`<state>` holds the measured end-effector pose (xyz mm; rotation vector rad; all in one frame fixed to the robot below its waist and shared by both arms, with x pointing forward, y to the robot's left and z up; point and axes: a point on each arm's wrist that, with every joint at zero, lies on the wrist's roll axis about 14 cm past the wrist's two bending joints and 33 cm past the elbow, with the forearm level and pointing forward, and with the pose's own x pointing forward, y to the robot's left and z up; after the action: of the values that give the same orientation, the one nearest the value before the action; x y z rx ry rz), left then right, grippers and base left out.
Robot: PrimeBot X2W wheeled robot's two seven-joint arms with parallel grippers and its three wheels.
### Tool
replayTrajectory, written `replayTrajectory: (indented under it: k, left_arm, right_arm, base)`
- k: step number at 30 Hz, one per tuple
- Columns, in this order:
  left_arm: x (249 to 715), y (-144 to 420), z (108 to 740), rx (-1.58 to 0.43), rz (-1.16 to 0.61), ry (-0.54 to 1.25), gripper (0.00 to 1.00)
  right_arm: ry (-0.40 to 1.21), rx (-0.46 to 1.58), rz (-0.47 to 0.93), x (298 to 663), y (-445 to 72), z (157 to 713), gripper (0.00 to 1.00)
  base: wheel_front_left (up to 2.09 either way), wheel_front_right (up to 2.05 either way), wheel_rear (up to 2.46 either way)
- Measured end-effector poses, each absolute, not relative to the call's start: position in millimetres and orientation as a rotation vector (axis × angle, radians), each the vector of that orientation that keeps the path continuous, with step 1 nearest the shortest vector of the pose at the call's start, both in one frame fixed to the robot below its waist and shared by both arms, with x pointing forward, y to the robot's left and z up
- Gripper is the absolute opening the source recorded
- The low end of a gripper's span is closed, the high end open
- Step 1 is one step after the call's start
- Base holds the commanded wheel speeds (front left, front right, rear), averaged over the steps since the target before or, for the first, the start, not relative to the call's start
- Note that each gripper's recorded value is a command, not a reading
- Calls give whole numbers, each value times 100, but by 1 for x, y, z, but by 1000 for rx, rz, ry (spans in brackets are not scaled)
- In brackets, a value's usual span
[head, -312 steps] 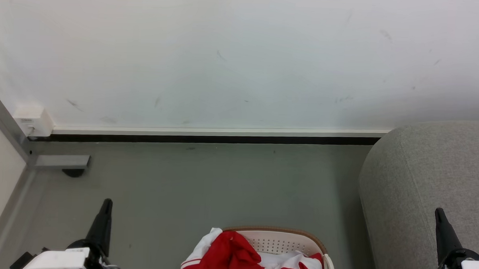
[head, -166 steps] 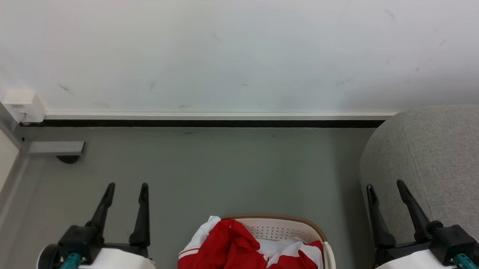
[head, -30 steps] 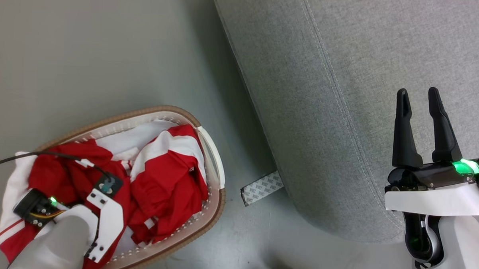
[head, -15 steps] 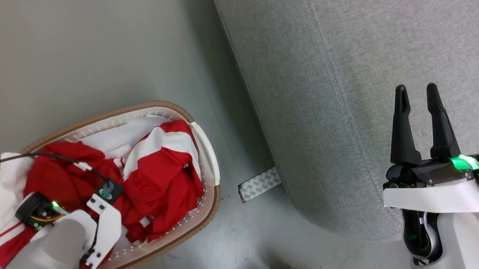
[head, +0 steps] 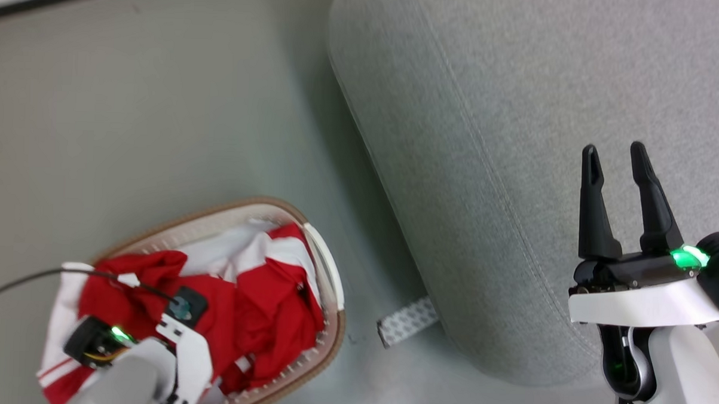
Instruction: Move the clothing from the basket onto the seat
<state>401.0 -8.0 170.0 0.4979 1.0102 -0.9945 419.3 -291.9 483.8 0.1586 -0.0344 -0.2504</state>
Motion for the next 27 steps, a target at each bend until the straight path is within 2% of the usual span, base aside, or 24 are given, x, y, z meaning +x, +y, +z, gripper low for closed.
replayTrajectory:
  k: [9,27]
  left_arm:
    - [405,-23,244,358,-920,820,0]
    - [423,-7,384,100,-721,422,0]
  right_arm:
    - [-106,182,-200,405,-273,511,100]
    - [-209,263,36,410,-195,550,100]
  base:
    - [0,0,0]
    - [0,0,0]
